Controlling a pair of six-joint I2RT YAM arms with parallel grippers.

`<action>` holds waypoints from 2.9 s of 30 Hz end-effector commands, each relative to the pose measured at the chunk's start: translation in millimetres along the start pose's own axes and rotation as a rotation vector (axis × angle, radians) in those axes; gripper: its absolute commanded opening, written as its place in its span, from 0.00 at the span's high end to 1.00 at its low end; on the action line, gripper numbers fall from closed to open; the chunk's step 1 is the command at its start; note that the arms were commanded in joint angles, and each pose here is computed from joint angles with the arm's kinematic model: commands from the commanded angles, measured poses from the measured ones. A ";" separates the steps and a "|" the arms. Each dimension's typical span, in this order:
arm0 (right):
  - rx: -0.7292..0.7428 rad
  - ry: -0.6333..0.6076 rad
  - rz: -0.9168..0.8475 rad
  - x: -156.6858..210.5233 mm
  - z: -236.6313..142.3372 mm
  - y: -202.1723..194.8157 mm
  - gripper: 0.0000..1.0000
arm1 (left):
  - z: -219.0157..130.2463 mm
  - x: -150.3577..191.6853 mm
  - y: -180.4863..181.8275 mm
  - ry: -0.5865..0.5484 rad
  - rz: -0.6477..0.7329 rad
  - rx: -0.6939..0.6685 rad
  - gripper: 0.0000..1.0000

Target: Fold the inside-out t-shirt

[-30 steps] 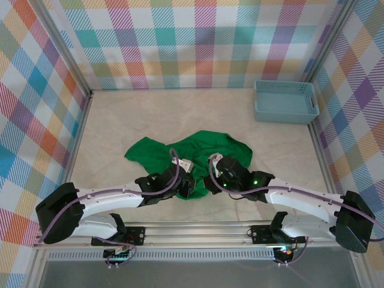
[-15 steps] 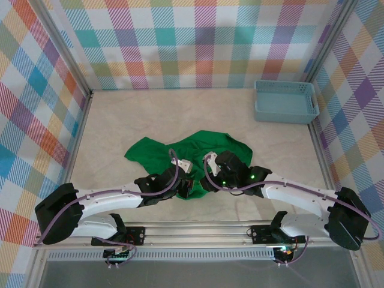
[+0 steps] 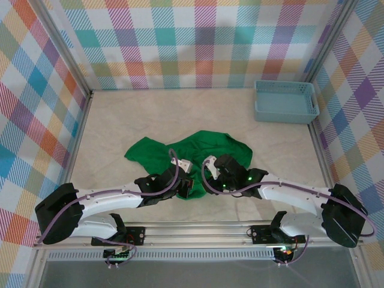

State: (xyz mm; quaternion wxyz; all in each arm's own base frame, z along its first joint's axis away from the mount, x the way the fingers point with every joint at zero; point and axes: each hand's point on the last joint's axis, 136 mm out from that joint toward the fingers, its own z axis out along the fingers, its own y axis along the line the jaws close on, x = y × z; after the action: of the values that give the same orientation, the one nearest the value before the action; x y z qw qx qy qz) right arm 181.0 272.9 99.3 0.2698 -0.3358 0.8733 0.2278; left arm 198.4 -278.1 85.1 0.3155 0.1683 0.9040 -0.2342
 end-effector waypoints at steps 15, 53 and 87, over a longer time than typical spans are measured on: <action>0.076 -0.051 -0.026 -31.7 -53.2 -3.1 0.97 | -11.3 -25.2 18.8 -0.063 0.045 -0.164 1.00; 0.264 0.085 0.238 -23.9 -79.4 -58.6 0.52 | -8.6 -29.3 -6.8 -0.031 0.084 -0.071 1.00; 0.240 0.114 0.051 21.0 40.6 -44.6 0.59 | 3.3 -21.2 7.9 -0.014 0.068 -0.125 0.98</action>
State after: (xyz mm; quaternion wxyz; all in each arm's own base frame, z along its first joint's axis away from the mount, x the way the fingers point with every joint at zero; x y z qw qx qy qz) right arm 206.2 253.0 46.9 0.2415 -0.2877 0.9194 0.1164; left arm 213.3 -277.2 91.2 0.3310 0.1902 0.9085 -0.1699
